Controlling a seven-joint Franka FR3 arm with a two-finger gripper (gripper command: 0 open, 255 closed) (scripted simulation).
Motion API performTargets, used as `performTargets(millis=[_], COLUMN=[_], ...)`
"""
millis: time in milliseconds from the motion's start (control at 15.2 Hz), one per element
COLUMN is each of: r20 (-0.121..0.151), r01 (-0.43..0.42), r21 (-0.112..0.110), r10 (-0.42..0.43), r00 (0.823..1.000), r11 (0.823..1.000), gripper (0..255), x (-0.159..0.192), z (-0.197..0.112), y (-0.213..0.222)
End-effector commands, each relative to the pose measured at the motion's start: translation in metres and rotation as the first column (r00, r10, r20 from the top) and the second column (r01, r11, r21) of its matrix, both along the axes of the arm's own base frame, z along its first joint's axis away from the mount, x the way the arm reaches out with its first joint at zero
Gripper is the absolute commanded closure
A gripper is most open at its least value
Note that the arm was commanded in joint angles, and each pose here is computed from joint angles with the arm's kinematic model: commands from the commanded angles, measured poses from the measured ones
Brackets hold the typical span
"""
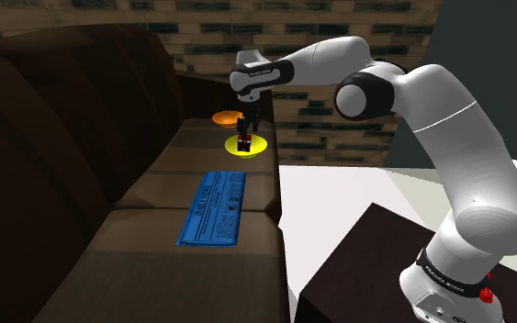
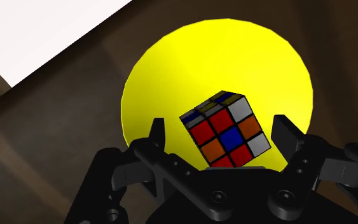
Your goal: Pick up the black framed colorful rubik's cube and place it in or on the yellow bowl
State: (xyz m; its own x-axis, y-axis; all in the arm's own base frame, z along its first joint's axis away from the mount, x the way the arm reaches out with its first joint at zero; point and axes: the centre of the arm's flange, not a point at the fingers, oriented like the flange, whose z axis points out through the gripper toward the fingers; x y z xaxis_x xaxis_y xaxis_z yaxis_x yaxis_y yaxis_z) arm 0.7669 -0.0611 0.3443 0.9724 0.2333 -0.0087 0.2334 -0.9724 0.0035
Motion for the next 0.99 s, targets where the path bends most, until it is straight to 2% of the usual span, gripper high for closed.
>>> performTargets(millis=[0,132,396,924], r20=[0.000,0.000,0.000,0.000], r01=[0.000,0.000,0.000,0.000], r21=[0.000,0.000,0.000,0.000], r10=[0.000,0.000,0.000,0.000], r00=[1.000,1.000,1.000,1.000], r11=[1.000,1.000,1.000,1.000], gripper=[0,0,0,0], x=[0.000,0.000,0.000,0.000], z=[0.000,0.000,0.050,0.050], y=[0.000,0.000,0.000,0.000])
